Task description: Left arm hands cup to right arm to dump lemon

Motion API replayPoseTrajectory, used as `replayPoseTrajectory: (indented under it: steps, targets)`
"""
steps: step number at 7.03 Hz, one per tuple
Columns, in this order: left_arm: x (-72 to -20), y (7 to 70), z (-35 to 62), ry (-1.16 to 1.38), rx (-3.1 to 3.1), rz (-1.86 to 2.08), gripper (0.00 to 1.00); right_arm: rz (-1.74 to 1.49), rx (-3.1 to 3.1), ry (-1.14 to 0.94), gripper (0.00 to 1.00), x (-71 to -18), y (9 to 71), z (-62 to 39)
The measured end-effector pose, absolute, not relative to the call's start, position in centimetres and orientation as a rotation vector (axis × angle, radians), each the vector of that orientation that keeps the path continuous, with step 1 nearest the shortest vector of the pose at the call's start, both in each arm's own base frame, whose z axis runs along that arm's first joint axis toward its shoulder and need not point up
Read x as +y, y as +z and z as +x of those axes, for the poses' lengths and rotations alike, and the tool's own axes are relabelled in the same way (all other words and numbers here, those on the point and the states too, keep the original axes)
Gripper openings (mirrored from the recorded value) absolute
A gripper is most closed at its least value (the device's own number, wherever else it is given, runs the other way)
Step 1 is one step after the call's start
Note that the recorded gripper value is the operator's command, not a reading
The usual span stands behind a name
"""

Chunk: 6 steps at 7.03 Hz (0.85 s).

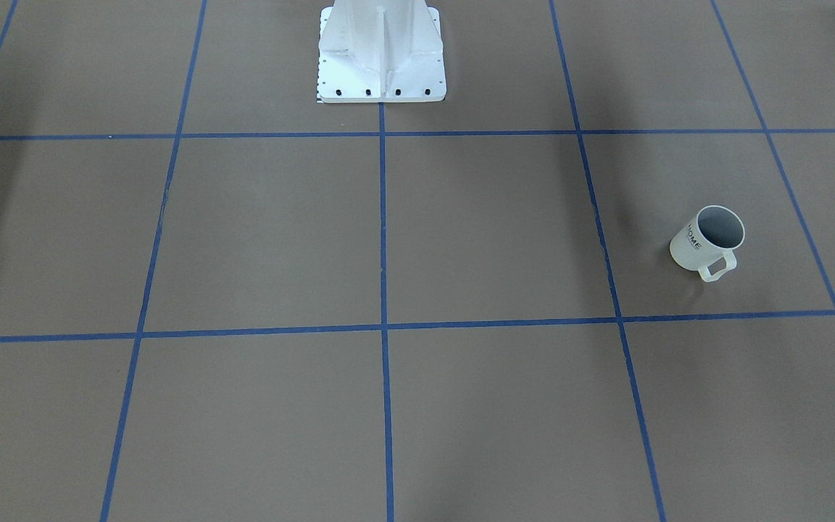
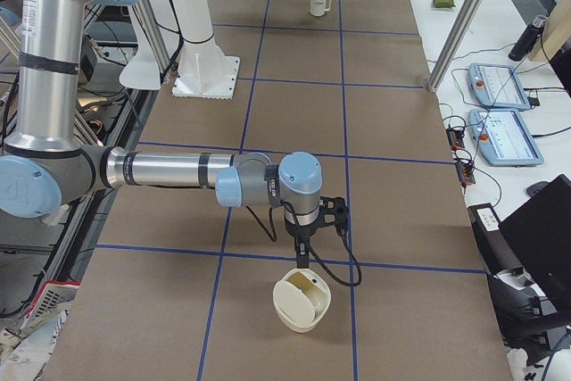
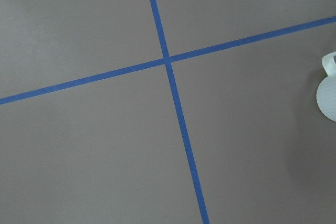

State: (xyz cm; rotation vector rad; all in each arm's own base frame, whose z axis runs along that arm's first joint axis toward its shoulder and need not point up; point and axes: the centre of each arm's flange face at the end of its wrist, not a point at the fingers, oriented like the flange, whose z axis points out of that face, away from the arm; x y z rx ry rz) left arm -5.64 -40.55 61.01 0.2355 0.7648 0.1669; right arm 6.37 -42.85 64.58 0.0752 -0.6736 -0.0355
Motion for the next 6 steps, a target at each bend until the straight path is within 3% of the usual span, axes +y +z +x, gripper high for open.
replayPoseTrajectory:
  steps: [6]
  targets:
    - [-40.3, 62.5, -5.6, 0.155, 0.759, 0.213, 1.0, 0.071, -0.707, -0.042, 1.0, -43.1, 64.6, 5.8]
